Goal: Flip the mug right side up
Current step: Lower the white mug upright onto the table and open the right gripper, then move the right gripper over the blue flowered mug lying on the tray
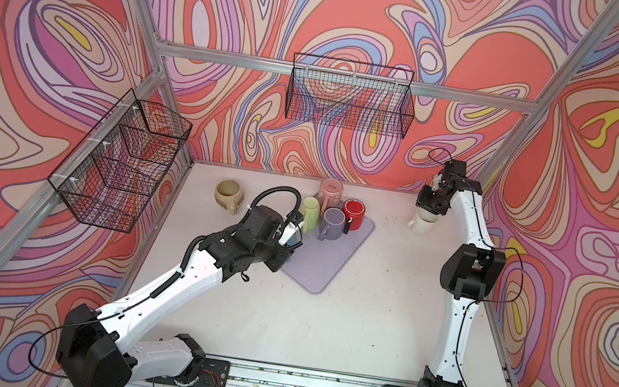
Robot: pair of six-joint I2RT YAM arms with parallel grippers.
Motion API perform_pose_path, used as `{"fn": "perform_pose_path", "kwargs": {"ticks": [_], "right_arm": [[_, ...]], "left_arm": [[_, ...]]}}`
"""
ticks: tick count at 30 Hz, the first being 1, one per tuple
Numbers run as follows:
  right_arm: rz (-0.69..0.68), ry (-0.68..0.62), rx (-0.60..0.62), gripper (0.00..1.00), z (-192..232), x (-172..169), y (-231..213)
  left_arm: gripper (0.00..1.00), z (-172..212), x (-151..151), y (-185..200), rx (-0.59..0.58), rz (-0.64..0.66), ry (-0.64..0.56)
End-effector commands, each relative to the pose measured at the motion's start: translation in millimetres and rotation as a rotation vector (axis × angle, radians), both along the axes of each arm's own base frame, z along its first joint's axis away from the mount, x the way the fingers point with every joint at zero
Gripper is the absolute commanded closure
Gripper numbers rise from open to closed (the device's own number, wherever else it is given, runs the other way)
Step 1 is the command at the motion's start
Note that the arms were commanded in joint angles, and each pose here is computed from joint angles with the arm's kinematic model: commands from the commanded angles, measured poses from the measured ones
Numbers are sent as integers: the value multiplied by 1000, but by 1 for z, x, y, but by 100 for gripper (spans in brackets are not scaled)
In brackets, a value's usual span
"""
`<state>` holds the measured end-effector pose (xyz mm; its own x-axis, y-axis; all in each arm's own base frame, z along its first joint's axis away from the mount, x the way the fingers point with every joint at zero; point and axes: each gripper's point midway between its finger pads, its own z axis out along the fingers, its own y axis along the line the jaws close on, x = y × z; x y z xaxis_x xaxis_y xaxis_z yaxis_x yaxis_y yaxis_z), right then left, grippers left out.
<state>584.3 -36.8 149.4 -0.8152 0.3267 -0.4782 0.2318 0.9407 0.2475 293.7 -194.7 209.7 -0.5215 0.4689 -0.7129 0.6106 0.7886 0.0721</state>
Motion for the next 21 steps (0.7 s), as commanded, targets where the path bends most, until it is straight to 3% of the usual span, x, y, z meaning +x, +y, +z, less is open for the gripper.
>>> {"fn": "perform_pose_path", "kwargs": {"ticks": [1,13,21], "right_arm": [[34,-136,-7,69,61,-7,4],[143,-276,-7,68,104,-61,49],[307,-393,-23,67,111,-114,136]], "left_arm": [[47,-5,-1,1,14,3,11],[42,-5,8,-2,-60,112,54],[38,-12,11,5,-161,229,90]]}}
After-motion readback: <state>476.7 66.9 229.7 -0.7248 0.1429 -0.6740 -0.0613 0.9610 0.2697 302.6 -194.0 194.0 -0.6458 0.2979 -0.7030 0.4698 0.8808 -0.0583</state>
